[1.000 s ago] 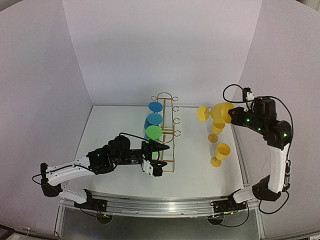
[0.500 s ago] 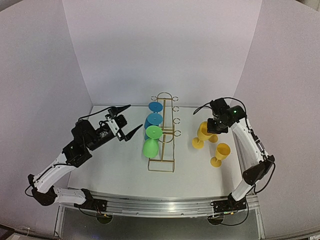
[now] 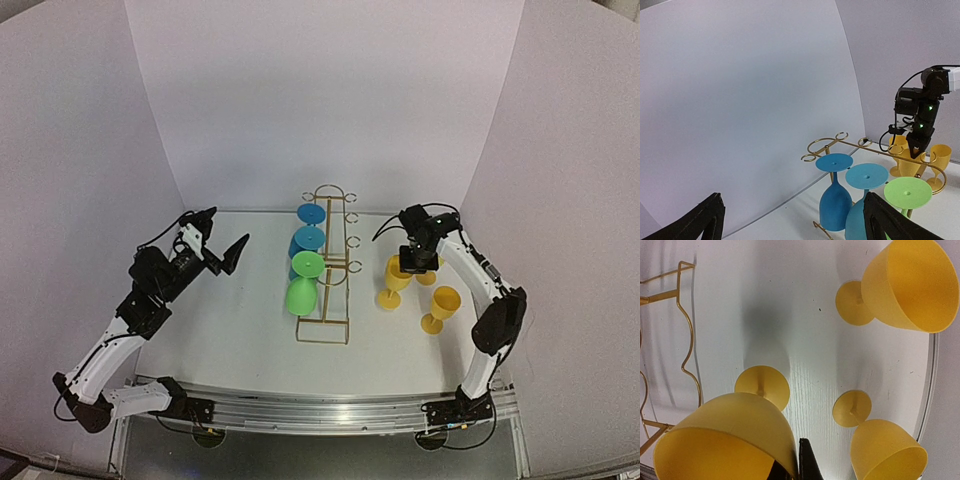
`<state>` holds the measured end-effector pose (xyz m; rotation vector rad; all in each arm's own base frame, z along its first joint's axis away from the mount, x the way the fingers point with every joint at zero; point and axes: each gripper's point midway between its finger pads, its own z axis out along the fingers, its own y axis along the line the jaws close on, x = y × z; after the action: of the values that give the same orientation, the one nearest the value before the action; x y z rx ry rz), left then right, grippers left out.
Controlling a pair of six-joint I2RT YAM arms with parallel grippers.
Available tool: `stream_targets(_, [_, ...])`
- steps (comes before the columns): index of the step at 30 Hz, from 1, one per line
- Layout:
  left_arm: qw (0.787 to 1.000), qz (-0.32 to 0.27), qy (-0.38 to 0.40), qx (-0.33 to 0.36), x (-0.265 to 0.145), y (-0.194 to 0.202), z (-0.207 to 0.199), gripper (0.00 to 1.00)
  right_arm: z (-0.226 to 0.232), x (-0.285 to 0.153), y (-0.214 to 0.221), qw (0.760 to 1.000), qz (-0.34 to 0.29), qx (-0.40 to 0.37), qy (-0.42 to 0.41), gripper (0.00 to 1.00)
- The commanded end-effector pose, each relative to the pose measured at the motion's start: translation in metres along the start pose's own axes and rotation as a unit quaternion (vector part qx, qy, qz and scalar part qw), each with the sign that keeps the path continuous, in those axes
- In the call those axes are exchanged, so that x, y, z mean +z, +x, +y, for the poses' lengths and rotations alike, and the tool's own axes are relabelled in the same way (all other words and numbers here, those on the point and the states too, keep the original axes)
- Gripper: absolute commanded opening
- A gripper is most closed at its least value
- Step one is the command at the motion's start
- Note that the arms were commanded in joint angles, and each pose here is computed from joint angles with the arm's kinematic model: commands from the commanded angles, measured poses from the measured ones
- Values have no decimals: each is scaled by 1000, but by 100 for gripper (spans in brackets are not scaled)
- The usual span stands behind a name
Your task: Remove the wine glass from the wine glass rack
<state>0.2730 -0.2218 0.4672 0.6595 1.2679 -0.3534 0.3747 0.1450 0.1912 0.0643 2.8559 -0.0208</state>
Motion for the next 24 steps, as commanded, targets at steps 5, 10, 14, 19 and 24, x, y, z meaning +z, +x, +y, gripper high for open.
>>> stream_targets(5, [999,-22,-28,-18,-12,-9,15,96,5,22,-13,1000,-14,0,5,0])
stream_targets(10, [999,-21,-29,-14,-11,-8,16,96,-1,32,-9,1000,-7,-5,24,0])
stream_targets(14, [999,-21,-28,-12,-10,-7,16,95,-3,38,-2,1000,-1,-4,27,0])
stream_targets(19, [999,-22,-27,-11,-10,-6,15,95,-4,48,3,1000,1,4,24,0])
stream_targets(24, [999,-24,-26,-9,-9,-8,15,95,-11,50,6,999,-5,8,38,0])
